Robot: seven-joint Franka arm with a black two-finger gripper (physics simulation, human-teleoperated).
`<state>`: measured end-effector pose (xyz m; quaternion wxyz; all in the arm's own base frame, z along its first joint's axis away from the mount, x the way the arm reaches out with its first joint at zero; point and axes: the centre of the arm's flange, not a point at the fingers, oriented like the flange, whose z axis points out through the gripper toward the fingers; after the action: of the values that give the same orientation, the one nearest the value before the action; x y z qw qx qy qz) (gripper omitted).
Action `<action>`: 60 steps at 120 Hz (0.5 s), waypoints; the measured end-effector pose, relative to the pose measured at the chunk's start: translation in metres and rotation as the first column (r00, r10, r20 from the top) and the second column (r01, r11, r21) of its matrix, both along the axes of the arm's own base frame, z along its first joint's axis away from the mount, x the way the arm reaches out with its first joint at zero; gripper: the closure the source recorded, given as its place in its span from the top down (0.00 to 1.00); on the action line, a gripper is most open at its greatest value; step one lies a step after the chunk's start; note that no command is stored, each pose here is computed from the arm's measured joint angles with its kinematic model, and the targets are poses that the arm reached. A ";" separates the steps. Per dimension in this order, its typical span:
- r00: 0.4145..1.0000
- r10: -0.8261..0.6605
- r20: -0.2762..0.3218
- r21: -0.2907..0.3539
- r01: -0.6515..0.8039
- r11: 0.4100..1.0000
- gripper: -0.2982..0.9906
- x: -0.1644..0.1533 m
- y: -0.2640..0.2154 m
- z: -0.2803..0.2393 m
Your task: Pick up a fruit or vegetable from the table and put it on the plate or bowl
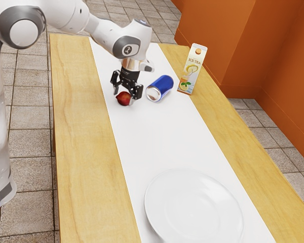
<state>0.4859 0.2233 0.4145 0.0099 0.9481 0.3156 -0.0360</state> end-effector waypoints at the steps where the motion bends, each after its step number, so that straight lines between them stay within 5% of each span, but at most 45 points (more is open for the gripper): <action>1: 1.000 0.000 0.000 0.000 0.000 1.000 0.75 0.000 0.000 0.000; 60: 1.000 0.010 -0.005 -0.002 -0.010 1.000 0.63 -0.002 0.006 -0.003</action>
<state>0.4841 0.2288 0.4110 0.0101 0.9464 0.3205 -0.0387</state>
